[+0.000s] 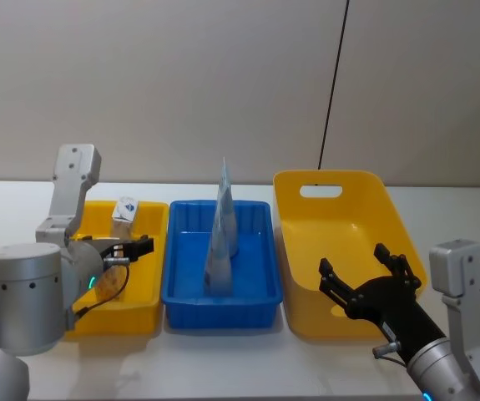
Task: Bimanual collaborative sorting of washing and personal care products
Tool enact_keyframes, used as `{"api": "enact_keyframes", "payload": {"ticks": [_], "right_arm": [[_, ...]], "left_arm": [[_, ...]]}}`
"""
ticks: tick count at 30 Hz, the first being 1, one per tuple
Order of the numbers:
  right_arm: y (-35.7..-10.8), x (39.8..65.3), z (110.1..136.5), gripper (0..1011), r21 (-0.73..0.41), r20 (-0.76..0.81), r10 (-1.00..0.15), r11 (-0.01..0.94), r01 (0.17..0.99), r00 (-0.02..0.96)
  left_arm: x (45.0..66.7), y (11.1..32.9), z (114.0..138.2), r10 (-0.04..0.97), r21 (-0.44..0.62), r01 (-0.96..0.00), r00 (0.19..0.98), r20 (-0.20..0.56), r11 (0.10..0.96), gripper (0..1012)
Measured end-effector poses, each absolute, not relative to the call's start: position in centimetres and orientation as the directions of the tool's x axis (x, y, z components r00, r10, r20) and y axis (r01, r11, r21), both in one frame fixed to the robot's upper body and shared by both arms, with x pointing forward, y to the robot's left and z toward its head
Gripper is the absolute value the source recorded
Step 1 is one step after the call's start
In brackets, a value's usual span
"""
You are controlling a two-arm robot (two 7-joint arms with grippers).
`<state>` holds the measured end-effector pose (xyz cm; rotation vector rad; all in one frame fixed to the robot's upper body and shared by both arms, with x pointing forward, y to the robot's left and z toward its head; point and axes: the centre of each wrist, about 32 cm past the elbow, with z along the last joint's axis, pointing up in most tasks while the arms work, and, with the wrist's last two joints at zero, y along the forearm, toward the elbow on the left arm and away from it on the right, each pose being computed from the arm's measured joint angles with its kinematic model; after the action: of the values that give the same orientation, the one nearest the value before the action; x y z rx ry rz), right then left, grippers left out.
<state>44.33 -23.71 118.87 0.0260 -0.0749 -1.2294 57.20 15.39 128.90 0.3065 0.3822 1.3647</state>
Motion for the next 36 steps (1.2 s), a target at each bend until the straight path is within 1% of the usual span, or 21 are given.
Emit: {"api": "enact_keyframes", "payload": {"ticks": [11,22,36], "right_arm": [[-23.7,44.3,118.9,1002,0.060,0.043,-0.942,0.335,0.940,0.333],[-23.7,44.3,118.9,1002,0.060,0.043,-0.942,0.335,0.940,0.333],[-23.7,44.3,118.9,1002,0.060,0.043,-0.942,0.335,0.940,0.333]], "left_arm": [[57.2,15.5,128.0,0.986,0.448,-0.878,0.152,-0.072,0.168,1001],[57.2,15.7,127.2,0.987,0.447,-0.880,0.144,-0.069,0.160,1002],[56.9,16.7,126.0,0.990,0.448,-0.883,0.123,-0.070,0.142,1002]]}}
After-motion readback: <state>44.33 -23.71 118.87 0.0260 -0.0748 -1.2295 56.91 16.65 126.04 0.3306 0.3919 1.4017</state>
